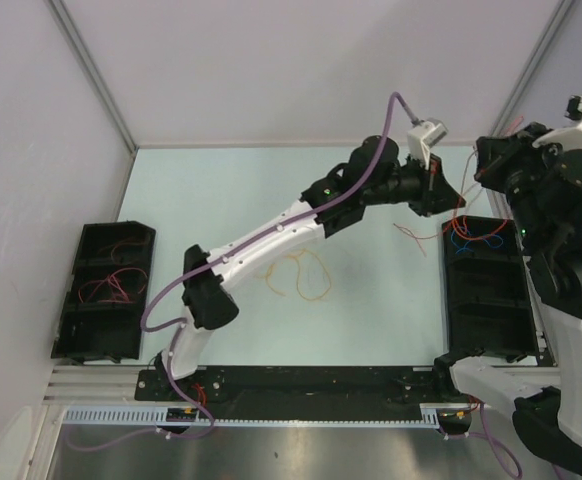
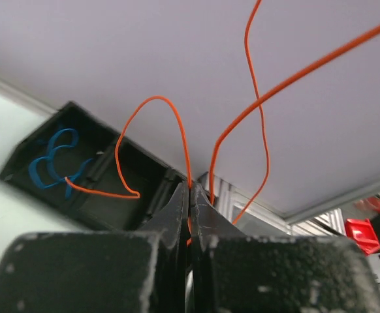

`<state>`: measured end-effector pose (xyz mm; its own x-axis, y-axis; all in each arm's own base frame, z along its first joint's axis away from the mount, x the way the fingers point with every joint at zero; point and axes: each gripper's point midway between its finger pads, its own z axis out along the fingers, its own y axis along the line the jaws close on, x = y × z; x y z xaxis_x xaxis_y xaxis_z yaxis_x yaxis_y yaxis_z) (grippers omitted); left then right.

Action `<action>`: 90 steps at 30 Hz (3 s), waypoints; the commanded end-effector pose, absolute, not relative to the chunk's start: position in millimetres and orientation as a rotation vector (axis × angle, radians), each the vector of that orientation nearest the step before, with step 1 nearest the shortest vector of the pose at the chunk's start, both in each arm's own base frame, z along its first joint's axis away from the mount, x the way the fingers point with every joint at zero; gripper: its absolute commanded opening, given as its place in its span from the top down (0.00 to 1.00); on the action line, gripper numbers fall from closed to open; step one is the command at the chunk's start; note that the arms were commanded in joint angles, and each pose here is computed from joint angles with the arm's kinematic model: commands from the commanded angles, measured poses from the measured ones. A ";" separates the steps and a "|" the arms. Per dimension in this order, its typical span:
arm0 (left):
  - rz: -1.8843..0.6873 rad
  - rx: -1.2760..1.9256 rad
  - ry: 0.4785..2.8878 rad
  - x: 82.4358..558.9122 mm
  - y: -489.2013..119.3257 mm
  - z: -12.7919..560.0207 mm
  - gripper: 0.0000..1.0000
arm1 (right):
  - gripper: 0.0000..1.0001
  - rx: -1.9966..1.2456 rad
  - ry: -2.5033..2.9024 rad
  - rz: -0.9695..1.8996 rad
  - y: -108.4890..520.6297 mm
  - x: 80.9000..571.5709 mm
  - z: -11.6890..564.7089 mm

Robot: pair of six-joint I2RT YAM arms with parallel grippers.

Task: Untangle the cables

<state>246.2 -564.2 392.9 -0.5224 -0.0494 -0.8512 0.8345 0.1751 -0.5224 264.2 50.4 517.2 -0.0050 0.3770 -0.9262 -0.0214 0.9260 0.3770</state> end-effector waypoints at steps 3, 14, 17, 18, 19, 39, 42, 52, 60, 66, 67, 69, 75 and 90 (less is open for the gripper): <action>-1.690 0.814 1.519 201.9 -603.0 417.4 1.00 | 1.00 0.423 1.512 0.148 6.1 243.6 513.0; -1.891 0.742 1.512 186.6 -656.1 372.9 1.00 | 1.00 0.568 1.491 -0.052 -34.2 230.7 490.0; -1.903 0.711 1.512 190.2 -664.0 364.1 1.00 | 1.00 0.589 1.491 -0.119 -42.3 235.0 480.1; -1.906 0.705 1.507 190.7 -666.1 362.0 1.00 | 1.00 0.599 1.487 -0.140 -45.8 235.6 478.2; -1.911 0.695 1.505 191.9 -667.5 360.5 1.00 | 1.00 0.606 1.474 -0.143 -47.4 237.2 479.8; -2.003 0.623 1.571 198.0 -695.0 289.6 1.00 | 1.00 0.698 1.573 -0.313 -88.5 291.4 425.8; -2.019 0.608 1.584 198.2 -698.8 278.9 1.00 | 1.00 0.721 1.587 -0.346 -95.1 293.9 416.1; -1.962 0.489 1.635 202.4 -716.5 244.1 1.00 | 1.00 0.851 1.623 -0.376 -129.5 300.7 374.3; -1.874 0.529 1.730 202.1 -716.8 223.5 0.15 | 1.00 0.897 1.621 -0.410 -144.3 300.0 365.4; -1.806 0.558 1.803 202.8 -701.1 223.9 0.00 | 1.00 0.938 1.623 -0.420 -153.5 297.0 357.1; -1.796 0.562 1.810 204.1 -698.9 224.7 0.00 | 1.00 0.944 1.625 -0.415 -153.6 297.3 355.1; -1.761 0.576 1.838 204.4 -694.1 225.9 0.00 | 1.00 0.955 1.622 -0.424 -156.9 295.4 353.3; -1.595 0.581 1.900 217.4 -679.8 230.7 0.00 | 1.00 1.025 1.575 -0.483 -177.8 277.8 356.2; -1.337 0.664 2.136 211.7 -640.6 189.3 0.00 | 1.00 1.141 1.524 -0.466 -201.1 263.2 350.0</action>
